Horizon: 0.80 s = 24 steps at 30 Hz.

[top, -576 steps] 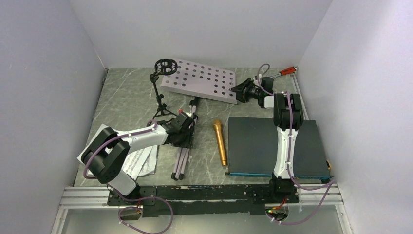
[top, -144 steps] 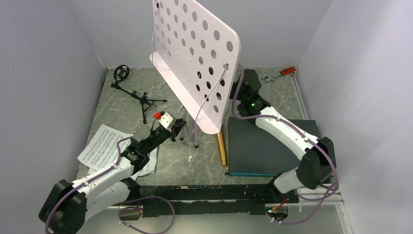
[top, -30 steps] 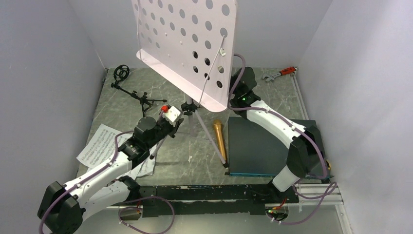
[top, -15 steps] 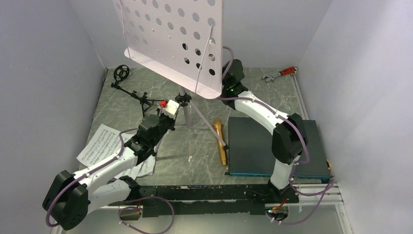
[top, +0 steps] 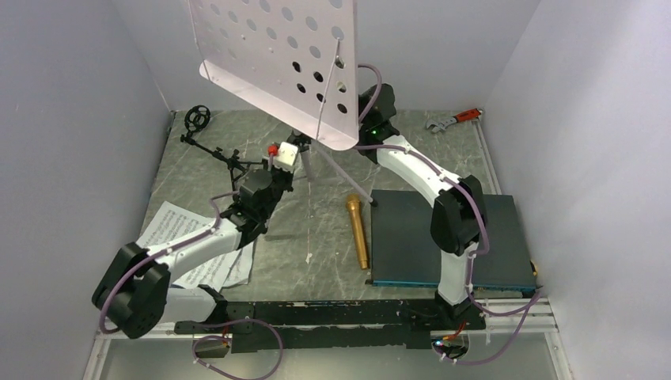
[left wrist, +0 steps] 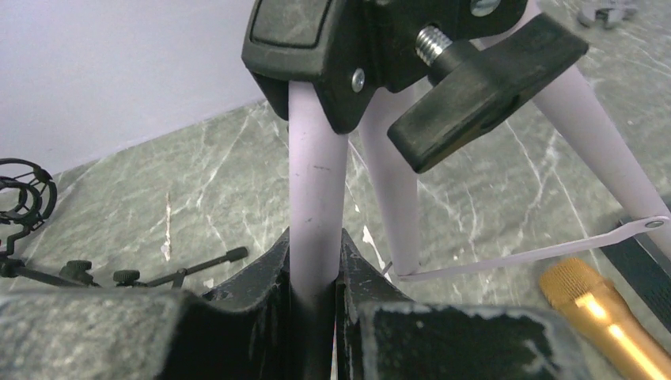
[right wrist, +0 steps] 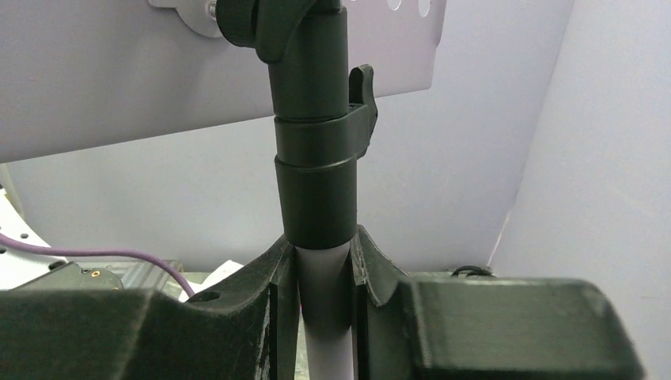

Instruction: Set up the instrument practice props

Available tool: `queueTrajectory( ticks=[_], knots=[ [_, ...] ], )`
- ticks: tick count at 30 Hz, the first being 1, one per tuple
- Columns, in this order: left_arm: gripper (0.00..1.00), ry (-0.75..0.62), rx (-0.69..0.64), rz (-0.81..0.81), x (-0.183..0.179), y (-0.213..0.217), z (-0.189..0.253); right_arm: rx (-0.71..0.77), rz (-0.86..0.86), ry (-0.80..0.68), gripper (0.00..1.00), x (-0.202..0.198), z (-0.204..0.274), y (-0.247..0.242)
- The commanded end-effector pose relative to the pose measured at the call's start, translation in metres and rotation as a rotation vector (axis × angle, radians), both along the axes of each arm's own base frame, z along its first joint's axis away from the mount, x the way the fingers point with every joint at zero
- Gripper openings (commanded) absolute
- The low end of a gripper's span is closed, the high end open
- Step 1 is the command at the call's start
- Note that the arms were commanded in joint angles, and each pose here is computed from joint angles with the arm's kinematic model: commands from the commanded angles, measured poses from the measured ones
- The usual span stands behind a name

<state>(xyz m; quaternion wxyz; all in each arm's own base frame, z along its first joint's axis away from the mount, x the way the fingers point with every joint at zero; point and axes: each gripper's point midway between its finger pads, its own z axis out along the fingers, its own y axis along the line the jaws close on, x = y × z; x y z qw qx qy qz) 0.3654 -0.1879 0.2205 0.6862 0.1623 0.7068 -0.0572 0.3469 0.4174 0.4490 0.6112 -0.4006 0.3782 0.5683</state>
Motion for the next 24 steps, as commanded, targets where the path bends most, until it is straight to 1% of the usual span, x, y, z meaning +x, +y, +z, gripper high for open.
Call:
queueTrajectory(
  ticks=[1, 8, 9, 13, 17, 22, 24],
  knots=[
    [0.03, -0.156, -0.207, 0.354, 0.036, 0.051, 0.063, 0.193, 0.067, -0.201, 0.0, -0.043, 0.095, -0.039],
    [0.03, -0.146, -0.223, 0.44, 0.063, 0.047, 0.059, 0.17, 0.105, -0.151, 0.0, -0.025, 0.086, -0.055],
    [0.03, -0.141, -0.263, 0.453, 0.066, 0.045, 0.06, 0.163, 0.109, -0.145, 0.0, -0.023, 0.085, -0.056],
    [0.03, -0.12, -0.313, 0.5, 0.076, 0.041, 0.055, 0.123, 0.121, -0.123, 0.0, -0.017, 0.079, -0.062],
    [0.03, -0.08, -0.306, 0.519, 0.087, 0.029, 0.047, 0.104, 0.14, -0.076, 0.0, -0.011, 0.07, -0.072],
    [0.03, -0.06, -0.306, 0.598, 0.092, 0.027, 0.038, 0.075, 0.176, -0.05, 0.0, -0.005, 0.057, -0.081],
    [0.03, -0.021, -0.3, 0.616, 0.096, 0.023, 0.029, 0.069, 0.19, -0.03, 0.0, -0.002, 0.053, -0.085]
  ],
)
